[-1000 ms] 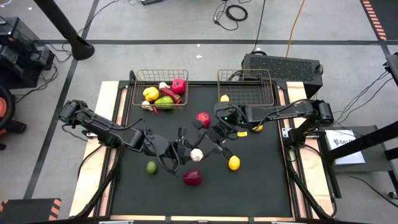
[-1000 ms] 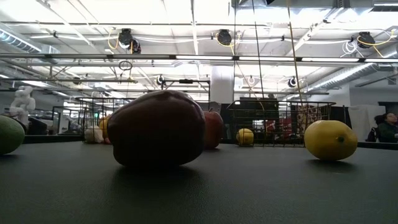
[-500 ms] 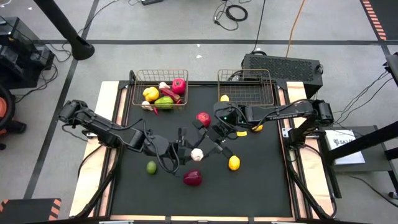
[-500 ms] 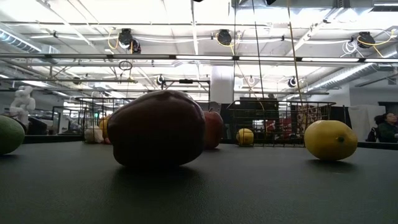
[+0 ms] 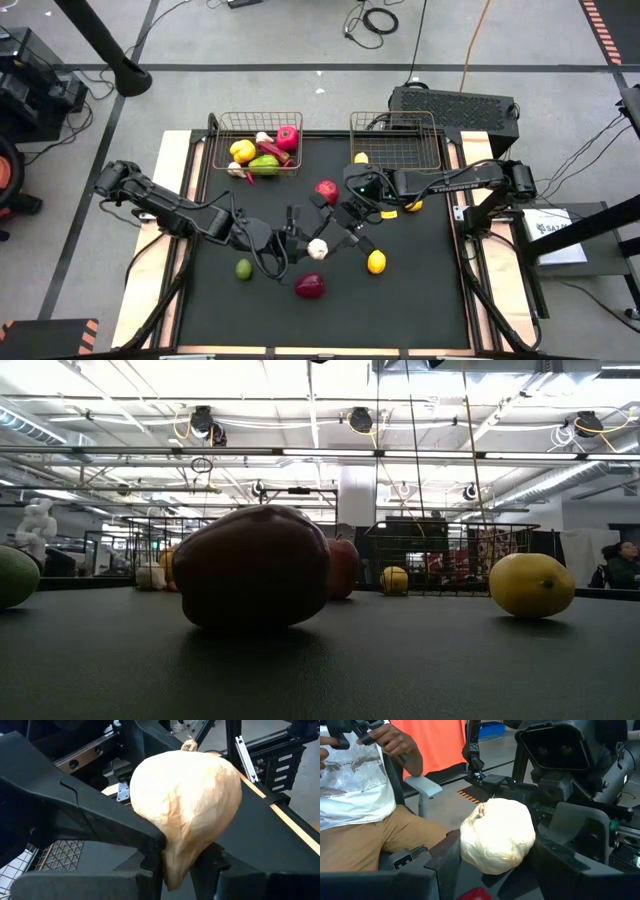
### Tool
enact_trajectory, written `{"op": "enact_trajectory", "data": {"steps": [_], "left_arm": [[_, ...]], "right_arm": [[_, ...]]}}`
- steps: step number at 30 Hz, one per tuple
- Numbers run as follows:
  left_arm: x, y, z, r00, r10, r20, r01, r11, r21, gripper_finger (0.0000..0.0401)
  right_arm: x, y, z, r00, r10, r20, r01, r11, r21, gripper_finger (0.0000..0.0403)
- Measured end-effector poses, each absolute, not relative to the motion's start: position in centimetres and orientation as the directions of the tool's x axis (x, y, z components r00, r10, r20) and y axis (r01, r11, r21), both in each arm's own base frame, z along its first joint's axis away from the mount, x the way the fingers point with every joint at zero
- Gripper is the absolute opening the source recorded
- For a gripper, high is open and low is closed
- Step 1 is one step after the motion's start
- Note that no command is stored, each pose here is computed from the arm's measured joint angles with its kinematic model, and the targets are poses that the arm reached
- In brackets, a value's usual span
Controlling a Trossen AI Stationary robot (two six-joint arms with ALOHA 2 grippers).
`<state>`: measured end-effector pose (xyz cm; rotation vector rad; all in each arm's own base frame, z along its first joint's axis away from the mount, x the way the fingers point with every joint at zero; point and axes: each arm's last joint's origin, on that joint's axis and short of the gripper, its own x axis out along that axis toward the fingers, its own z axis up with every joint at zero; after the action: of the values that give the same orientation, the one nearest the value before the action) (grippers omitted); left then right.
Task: Sort produce into baskets
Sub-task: Put the garlic into the left wire basket
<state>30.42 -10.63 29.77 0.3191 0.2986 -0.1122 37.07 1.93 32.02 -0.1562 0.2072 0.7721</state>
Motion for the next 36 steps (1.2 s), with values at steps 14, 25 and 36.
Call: {"op": "enact_trajectory", "data": {"steps": [14,25,36], "left_arm": [[30.3,-10.3,29.3,0.935,0.006,-0.355,0.118,0.938,0.327,0.0081],[30.3,-8.6,28.8,0.889,0.27,-0.371,-0.079,0.887,0.455,0.0081],[30.2,-4.0,27.0,0.756,0.361,-0.547,-0.138,0.904,0.406,0.0081]], "right_arm": [[34.6,1.4,34.5,0.846,0.44,-0.301,-0.464,0.886,-0.008,0.0357],[30.2,2.5,36.8,0.813,0.437,-0.384,-0.464,0.885,0.022,0.0384],[28.1,3.2,33.6,0.641,0.35,-0.683,-0.312,0.932,0.185,0.0384]]}}
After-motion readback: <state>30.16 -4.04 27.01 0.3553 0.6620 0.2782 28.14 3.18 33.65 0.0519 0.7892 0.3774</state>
